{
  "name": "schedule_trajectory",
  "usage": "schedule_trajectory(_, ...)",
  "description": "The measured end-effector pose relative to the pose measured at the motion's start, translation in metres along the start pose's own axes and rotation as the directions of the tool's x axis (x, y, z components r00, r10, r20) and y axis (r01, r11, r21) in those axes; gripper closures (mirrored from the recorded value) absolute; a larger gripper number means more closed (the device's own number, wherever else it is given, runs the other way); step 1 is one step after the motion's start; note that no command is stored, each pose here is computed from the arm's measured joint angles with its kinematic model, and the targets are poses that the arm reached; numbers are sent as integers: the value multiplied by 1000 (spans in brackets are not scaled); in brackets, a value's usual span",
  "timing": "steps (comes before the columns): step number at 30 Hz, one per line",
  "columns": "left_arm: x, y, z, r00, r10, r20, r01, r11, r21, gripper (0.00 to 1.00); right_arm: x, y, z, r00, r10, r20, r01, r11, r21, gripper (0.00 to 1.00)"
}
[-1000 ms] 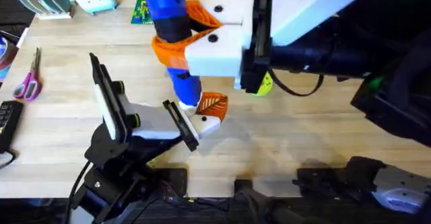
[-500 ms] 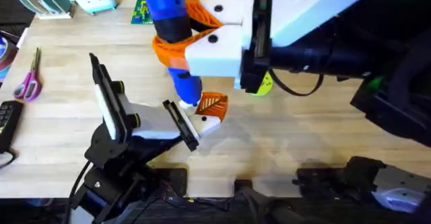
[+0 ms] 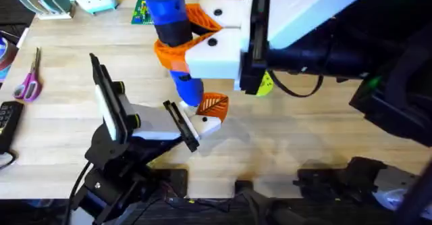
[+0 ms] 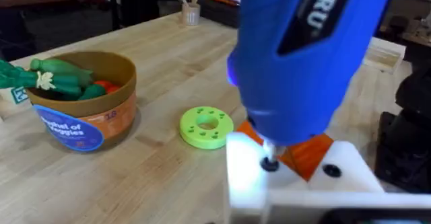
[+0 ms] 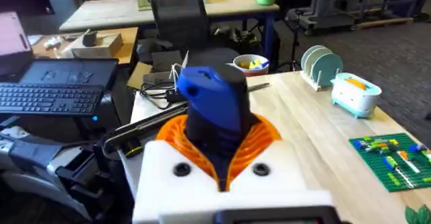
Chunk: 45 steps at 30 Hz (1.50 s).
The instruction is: Pick up the gripper from the table and insert it into the empty holder that is missing its gripper. Then pick up a screw, insert it into the mounting hole, and use the screwdriver to tighten it. Finally, clean up the table by picking up the vegetable and placing it into the bucket.
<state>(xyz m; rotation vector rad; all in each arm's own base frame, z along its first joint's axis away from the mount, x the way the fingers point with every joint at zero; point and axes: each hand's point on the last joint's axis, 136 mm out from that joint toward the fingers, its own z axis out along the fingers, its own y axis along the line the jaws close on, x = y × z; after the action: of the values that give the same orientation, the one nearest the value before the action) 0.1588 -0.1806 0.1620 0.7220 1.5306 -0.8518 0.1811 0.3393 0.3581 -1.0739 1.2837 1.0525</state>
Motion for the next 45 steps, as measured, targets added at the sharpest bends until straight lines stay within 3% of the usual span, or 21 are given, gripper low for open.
schedule_trajectory(10, 0, 0, 0, 1000, 0, 0, 0, 1000, 0, 988, -2, 0, 0, 1000, -9, 9, 9, 1000, 0, 978)
schedule_trajectory(23, 0, 0, 0, 1000, 0, 0, 0, 1000, 0, 988, -51, 0, -12, 978, -104, 183, 101, 995, 24, 978)
schedule_trajectory(28, 0, 0, 0, 1000, 0, 0, 0, 1000, 0, 988, -18, -51, -27, 991, -132, 18, 126, 973, 194, 978)
schedule_trajectory(31, 0, 0, 0, 1000, 0, 0, 0, 1000, 0, 988, 20, -110, -53, 970, -160, -182, 221, 892, 395, 978)
schedule_trajectory(35, 0, 0, 0, 1000, 0, 0, 0, 1000, 0, 988, 69, -191, -114, 869, -100, -485, 415, 682, 602, 978)
schedule_trajectory(39, 0, 0, 0, 1000, 0, 0, 0, 1000, 0, 988, 116, -253, -187, 692, 72, -718, 607, 478, 634, 978)
schedule_trajectory(42, 0, 0, 0, 1000, 0, 0, 0, 1000, 0, 988, 150, -279, -229, 535, 189, -823, 710, 427, 560, 978)
schedule_trajectory(45, 0, 0, 0, 1000, 0, 0, 0, 1000, 0, 988, 187, -291, -250, 374, 251, -892, 764, 462, 451, 978)
